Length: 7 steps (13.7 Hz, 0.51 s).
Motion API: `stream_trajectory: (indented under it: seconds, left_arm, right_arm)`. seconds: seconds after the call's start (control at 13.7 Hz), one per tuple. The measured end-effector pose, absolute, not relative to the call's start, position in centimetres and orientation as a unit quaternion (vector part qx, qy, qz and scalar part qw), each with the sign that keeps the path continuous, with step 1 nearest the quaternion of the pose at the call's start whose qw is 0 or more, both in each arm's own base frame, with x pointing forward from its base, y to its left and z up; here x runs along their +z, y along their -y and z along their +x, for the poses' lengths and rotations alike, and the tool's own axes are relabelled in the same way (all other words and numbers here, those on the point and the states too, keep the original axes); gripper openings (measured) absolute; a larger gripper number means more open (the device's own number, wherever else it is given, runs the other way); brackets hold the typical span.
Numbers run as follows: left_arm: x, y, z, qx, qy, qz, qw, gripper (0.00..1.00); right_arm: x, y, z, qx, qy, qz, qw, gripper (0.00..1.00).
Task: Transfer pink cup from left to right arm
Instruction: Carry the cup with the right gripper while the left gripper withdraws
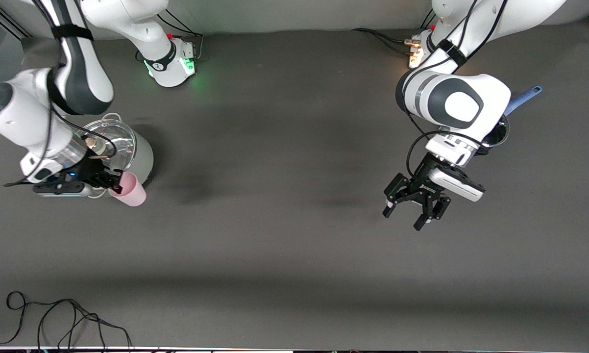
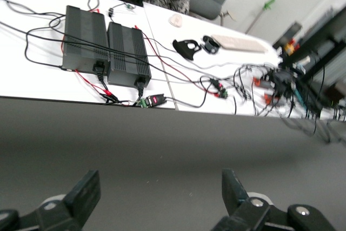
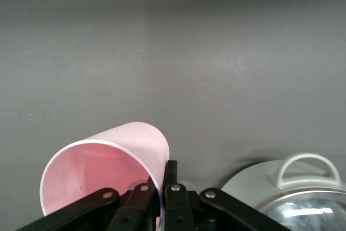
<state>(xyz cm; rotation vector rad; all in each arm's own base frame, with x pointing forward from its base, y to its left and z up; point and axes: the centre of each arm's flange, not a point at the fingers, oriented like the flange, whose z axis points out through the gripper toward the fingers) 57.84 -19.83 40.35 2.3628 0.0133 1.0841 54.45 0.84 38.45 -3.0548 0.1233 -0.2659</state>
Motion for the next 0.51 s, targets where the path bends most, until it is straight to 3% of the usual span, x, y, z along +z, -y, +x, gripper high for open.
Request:
stream_trajectory:
  seconds: [0.22, 0.51]
  left_arm:
    - [41.5, 19.0, 59.0, 0.393, -0.073, 0.867, 0.299, 1.0]
    - [43.0, 18.3, 60.8, 0.367, -0.13, 0.848, 0.36, 1.0]
  right_arm:
    - [34.9, -0.8, 54.8, -0.08, -0.071, -0.993, 0.058, 0.04]
    - [30.5, -0.7, 55.2, -0.076, -0.076, -0.993, 0.04, 0.04]
